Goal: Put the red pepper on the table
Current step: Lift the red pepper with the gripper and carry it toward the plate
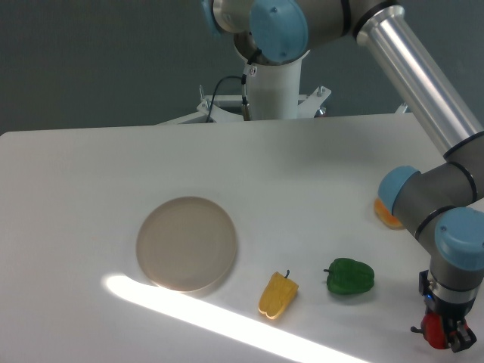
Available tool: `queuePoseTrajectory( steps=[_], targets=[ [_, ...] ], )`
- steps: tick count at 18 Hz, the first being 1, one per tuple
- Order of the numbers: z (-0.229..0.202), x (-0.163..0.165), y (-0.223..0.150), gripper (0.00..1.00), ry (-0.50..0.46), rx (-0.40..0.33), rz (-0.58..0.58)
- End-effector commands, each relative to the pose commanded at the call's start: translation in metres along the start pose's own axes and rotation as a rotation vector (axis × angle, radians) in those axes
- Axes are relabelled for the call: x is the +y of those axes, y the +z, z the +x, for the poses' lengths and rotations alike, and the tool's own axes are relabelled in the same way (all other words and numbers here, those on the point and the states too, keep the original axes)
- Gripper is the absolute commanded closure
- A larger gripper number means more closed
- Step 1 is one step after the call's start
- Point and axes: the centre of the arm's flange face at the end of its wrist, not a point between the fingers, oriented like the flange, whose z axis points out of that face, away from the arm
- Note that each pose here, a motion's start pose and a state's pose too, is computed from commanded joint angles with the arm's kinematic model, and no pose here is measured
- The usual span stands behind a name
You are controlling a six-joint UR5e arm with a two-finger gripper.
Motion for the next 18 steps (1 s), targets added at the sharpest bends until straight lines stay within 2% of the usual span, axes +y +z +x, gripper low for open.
queuePoseTrajectory(
  steps=[5, 11, 15, 18],
  targets=[
    [0.010, -0.014, -0.013, 0.45, 0.011, 0.012, 0.027],
    [0.051, -0.028, -0.056, 0.45, 0.015, 0.051, 0.053],
    [0.108, -0.066, -0.099, 0.45, -0.023, 0.094, 0.095],
    [0.152, -0.074, -0.109, 0.45, -0.021, 0.140, 0.101]
  ],
)
